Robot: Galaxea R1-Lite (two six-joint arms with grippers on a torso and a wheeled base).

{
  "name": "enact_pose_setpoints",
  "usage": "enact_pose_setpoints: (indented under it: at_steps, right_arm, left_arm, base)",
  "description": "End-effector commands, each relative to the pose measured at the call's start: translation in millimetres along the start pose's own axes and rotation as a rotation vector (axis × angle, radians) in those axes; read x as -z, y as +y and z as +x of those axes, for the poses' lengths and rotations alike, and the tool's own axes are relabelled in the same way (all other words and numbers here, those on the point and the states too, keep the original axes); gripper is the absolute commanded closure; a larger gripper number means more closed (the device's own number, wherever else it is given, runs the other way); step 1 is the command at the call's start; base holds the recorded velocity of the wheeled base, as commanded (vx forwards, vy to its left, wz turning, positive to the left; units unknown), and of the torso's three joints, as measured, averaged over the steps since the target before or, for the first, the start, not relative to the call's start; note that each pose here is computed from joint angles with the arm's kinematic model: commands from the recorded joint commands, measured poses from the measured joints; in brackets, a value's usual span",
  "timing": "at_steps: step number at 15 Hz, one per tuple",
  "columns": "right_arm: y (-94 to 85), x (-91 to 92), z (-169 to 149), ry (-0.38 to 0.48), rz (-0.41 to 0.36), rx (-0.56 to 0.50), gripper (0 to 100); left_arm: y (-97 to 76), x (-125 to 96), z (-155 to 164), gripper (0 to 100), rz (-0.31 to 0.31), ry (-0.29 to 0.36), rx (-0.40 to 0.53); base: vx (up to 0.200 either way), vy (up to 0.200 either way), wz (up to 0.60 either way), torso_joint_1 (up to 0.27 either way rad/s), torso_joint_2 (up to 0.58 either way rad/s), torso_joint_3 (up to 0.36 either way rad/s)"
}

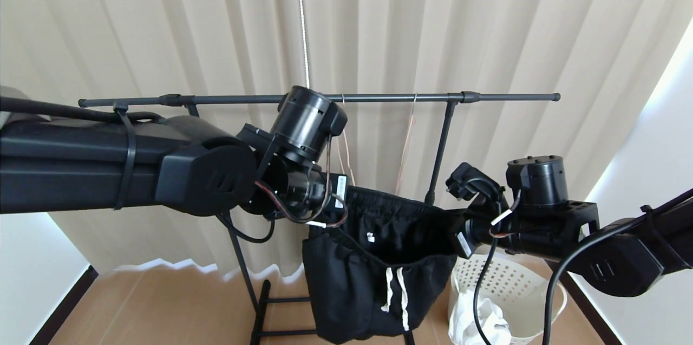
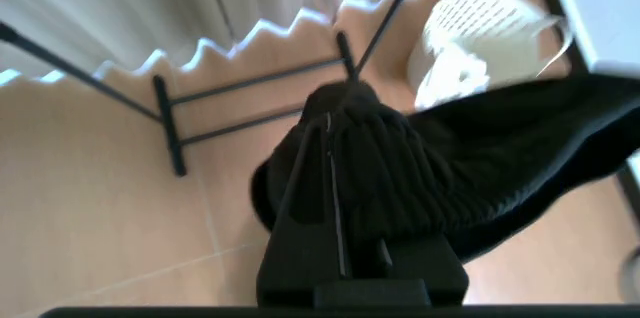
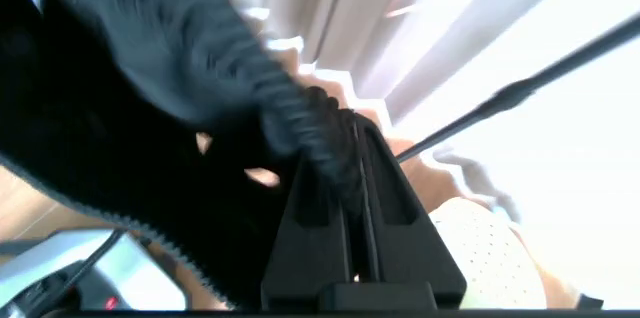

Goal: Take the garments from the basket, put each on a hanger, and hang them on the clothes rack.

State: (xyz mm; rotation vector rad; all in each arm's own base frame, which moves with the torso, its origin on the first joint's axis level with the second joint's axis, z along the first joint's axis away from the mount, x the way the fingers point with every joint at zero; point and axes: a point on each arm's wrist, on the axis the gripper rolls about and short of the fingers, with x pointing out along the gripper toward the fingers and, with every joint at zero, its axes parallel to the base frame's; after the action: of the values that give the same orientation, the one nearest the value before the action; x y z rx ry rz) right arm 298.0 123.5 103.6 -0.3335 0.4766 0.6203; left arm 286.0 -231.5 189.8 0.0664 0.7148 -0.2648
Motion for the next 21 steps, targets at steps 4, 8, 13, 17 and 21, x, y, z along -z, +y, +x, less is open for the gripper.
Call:
enact_pose_setpoints:
  at_steps: [4,8,13,17,21]
  right_arm:
    - [-11.6,-11.1,-17.2,-0.054,0.002,0.048,100]
    - [-20.5,-9.5,-19.5,-0.056,-0.004,0.076,100]
    - [-22.4,-9.1,-20.0,-0.055,-0.009,0.083,100]
    - [-25.4,-8.9,-21.5,-0.054,-0.012,0.104,100]
    - [-42.5,-5.1,-28.2,-0.048,-0.038,0.16,100]
  left_arm:
    - [5.1,25.6,11.2,0,0.083,0.07,-0.023]
    - [4.1,23.0,11.1,0,0.087,0.043,-0.007]
    - [6.0,15.8,-3.7,0,0.068,0.044,0.165]
    - [14.1,10.6,-4.6,0,0.047,0.037,0.174]
    - [29.9,6.1,16.0,0,0.0,0.047,0.119]
  base:
    - [0.0,0.0,0.0,0.0,0.0,0.0]
    - [0.0,0.0,0.0,0.0,0.0,0.0]
    - [0.0,0.0,0.0,0.0,0.0,0.0]
    - [0.0,0.0,0.0,0.0,0.0,0.0]
    - [0.0,0.0,0.0,0.0,0.0,0.0]
